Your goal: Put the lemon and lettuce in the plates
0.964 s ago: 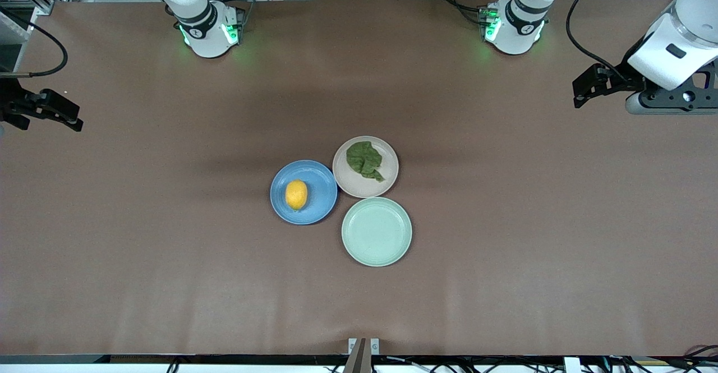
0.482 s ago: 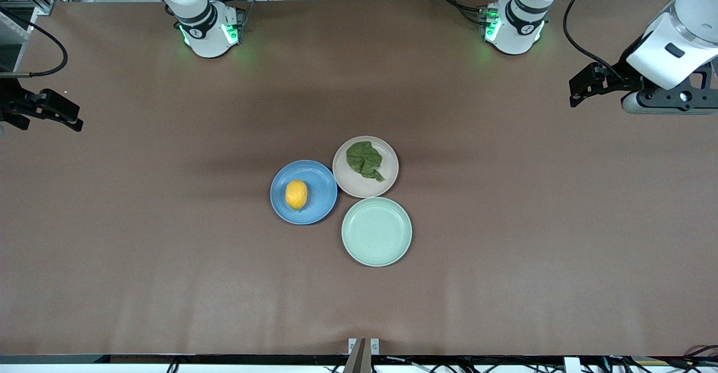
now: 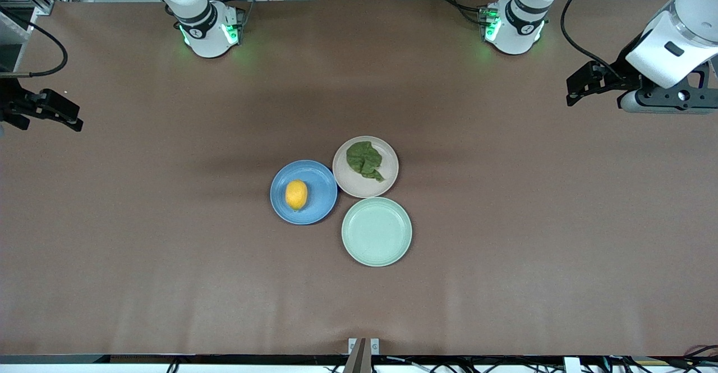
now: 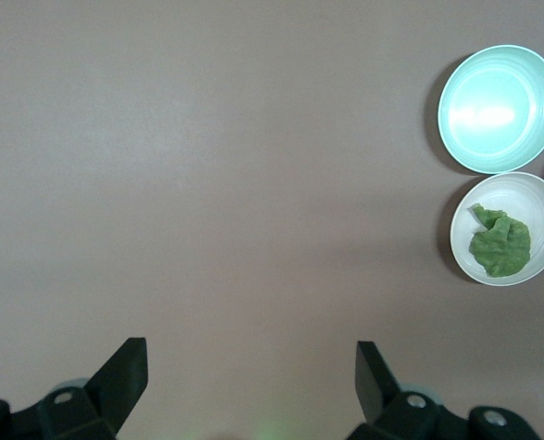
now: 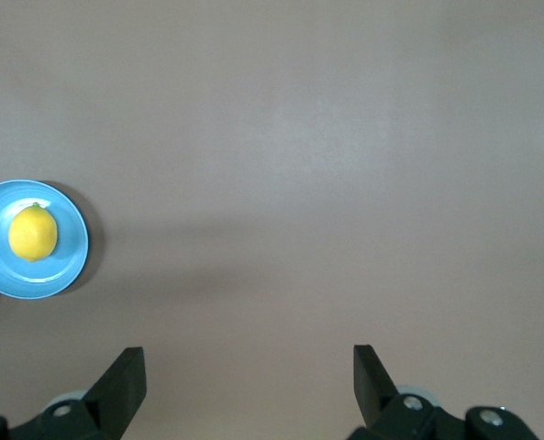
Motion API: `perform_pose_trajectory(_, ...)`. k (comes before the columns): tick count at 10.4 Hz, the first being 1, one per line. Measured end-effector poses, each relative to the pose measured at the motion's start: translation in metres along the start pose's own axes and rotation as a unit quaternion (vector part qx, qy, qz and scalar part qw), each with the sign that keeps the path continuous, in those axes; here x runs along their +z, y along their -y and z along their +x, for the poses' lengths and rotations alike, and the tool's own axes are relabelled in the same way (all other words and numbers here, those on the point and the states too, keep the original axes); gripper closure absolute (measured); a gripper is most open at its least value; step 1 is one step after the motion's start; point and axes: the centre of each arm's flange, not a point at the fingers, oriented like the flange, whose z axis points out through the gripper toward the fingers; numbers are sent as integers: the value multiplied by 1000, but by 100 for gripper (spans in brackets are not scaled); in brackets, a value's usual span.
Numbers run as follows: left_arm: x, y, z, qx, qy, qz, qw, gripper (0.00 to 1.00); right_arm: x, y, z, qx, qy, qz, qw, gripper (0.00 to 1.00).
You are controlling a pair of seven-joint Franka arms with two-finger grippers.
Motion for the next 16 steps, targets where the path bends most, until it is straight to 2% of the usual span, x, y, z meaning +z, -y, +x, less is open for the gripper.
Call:
perform_pose_trajectory(5,0,-5,-1,4,0,0,1000,0,-3,0,-1,10,-2,1,1000,0)
perform_pose_trajectory(10,0,-3,0,2,0,0,1000,0,-2,9,-2,72,7,33,997,0)
perform_pose_trajectory(16,0,-1,0,1,0,0,1000,0,-1,10,-3,73,9,35,997,0)
